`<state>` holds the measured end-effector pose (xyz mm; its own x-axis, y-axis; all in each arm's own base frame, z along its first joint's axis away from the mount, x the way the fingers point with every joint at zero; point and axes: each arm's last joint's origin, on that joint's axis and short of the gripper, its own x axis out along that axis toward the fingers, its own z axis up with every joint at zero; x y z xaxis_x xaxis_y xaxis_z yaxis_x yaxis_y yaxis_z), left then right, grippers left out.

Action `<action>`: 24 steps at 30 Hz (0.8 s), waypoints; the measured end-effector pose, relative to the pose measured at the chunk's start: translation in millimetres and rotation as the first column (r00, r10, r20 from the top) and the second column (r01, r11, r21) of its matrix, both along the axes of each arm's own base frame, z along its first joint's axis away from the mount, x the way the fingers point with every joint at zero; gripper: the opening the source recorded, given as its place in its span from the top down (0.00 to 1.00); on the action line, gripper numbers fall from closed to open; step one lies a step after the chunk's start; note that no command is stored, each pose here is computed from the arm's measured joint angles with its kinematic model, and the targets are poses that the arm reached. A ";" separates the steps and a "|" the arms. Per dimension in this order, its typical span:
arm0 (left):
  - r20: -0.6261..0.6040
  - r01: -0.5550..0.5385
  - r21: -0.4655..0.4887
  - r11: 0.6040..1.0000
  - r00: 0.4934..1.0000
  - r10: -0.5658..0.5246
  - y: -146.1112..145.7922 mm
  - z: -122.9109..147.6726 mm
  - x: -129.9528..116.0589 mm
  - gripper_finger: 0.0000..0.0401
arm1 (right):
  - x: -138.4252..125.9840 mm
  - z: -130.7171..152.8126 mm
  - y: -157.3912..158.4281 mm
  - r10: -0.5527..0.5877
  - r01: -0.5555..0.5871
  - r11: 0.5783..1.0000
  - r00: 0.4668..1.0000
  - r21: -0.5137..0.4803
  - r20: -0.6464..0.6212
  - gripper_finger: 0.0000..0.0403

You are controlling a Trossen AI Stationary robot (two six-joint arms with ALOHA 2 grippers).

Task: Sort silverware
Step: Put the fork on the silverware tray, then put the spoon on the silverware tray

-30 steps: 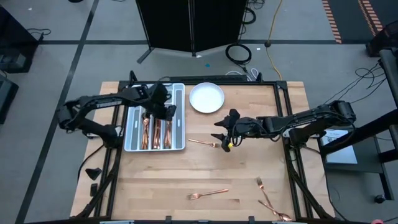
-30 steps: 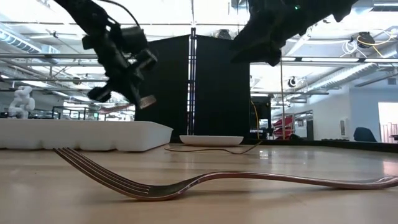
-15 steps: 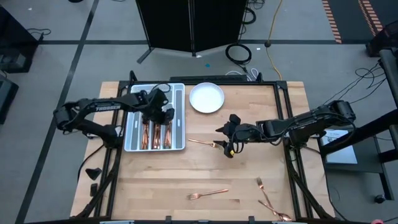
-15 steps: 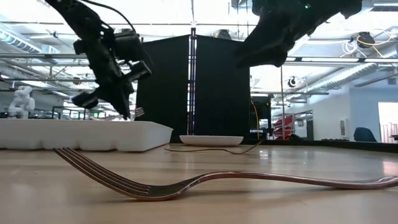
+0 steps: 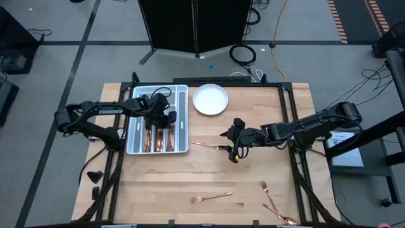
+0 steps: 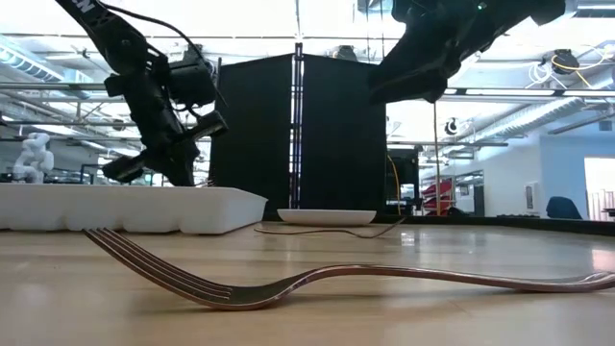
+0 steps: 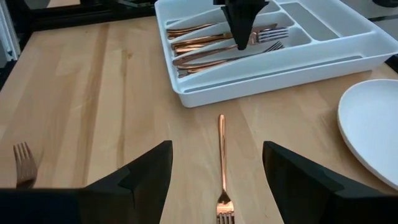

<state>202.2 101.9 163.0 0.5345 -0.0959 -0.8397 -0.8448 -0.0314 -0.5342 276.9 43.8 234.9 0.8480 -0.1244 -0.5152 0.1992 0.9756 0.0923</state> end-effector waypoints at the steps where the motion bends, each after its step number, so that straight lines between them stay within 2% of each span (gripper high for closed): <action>1: 0.006 -0.002 0.008 1.000 1.000 0.002 0.5 0.4 0.6 1.00 | 0.0 0.1 0.0 0.000 0.000 1.000 1.000 0.000 0.001 0.40; 6: -0.001 -0.006 0.016 1.000 1.000 0.006 0.7 0.4 0.4 0.96 | 0.1 0.2 -0.1 -0.004 0.004 1.000 1.000 -0.001 0.003 0.40; 15: -0.002 0.020 0.040 0.999 1.000 -0.020 1.4 0.3 0.0 0.78 | 0.4 0.9 0.0 -0.012 0.012 1.000 1.000 0.014 0.012 0.40; 18: 0.012 0.074 0.085 0.994 0.997 -0.075 6.4 3.2 -2.7 0.73 | 0.4 0.8 0.0 -0.013 0.013 1.000 1.000 0.015 0.012 0.40; 24: 0.111 0.139 0.238 0.961 0.979 -0.169 10.1 34.0 -0.1 0.70 | 0.4 0.8 0.0 -0.011 0.011 1.000 1.000 0.014 0.011 0.40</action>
